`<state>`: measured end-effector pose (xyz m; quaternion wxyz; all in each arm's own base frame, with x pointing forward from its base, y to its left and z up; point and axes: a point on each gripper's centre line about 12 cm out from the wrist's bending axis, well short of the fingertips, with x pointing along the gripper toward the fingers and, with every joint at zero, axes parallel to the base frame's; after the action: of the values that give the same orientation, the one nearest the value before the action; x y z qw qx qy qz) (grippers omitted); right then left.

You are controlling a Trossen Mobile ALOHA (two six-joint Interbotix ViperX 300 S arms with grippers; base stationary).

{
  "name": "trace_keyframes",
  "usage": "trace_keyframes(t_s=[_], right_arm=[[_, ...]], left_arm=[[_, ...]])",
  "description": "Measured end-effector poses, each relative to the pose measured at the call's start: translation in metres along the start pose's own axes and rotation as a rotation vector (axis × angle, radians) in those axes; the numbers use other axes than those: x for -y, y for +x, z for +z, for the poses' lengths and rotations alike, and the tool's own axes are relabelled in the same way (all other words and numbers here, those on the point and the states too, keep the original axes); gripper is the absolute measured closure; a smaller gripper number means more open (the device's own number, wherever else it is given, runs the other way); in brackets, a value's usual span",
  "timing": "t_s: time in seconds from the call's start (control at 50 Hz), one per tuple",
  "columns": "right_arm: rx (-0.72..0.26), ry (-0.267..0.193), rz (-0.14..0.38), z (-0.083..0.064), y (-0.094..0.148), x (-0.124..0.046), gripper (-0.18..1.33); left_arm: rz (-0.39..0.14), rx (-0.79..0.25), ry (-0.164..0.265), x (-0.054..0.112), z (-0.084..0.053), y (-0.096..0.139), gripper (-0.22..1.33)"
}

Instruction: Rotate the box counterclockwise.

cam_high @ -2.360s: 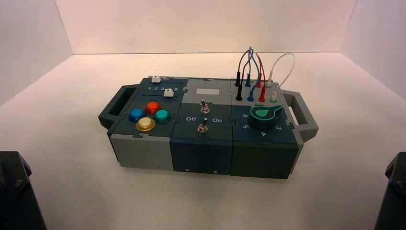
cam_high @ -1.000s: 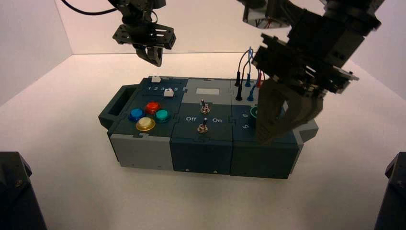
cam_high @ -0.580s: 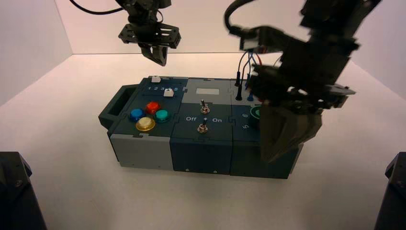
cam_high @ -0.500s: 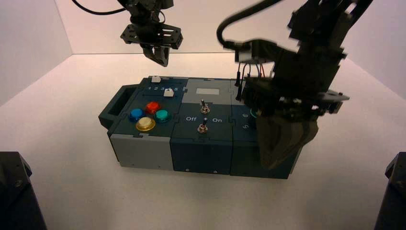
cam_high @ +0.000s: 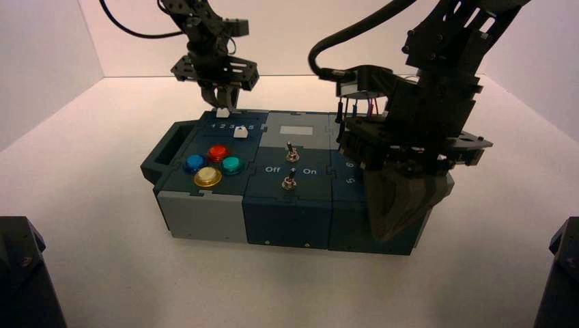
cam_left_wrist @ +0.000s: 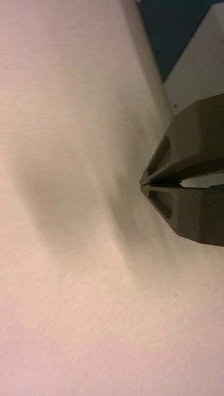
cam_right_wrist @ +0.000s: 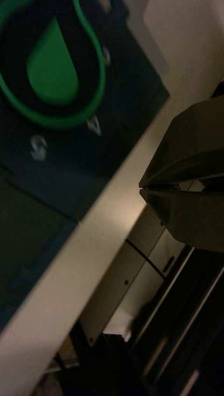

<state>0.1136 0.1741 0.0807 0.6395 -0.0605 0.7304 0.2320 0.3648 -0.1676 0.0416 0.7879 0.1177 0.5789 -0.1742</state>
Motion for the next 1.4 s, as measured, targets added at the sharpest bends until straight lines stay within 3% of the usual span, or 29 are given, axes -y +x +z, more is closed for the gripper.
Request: trace_keyframes(t_s=[0.54, 0.7, 0.98, 1.22, 1.4], right_arm=[[-0.044, 0.01, -0.059, 0.002, 0.01, 0.017, 1.3], [-0.043, 0.041, -0.074, 0.008, 0.01, 0.028, 1.3], [0.038, 0.134, -0.094, 0.041, -0.008, 0.059, 1.29], [0.069, 0.148, -0.124, 0.067, -0.017, 0.077, 1.29], [0.053, 0.136, -0.139, 0.079, -0.012, 0.081, 1.29]], left_arm=[[-0.011, -0.067, 0.038, 0.015, -0.016, -0.001, 1.26], [-0.013, -0.091, 0.047, 0.018, -0.024, -0.006, 1.27], [-0.016, -0.125, 0.055, 0.02, -0.03, -0.026, 1.26], [-0.019, -0.145, 0.07, 0.024, -0.03, -0.041, 1.26], [-0.02, -0.153, 0.077, 0.026, -0.031, -0.046, 1.27]])
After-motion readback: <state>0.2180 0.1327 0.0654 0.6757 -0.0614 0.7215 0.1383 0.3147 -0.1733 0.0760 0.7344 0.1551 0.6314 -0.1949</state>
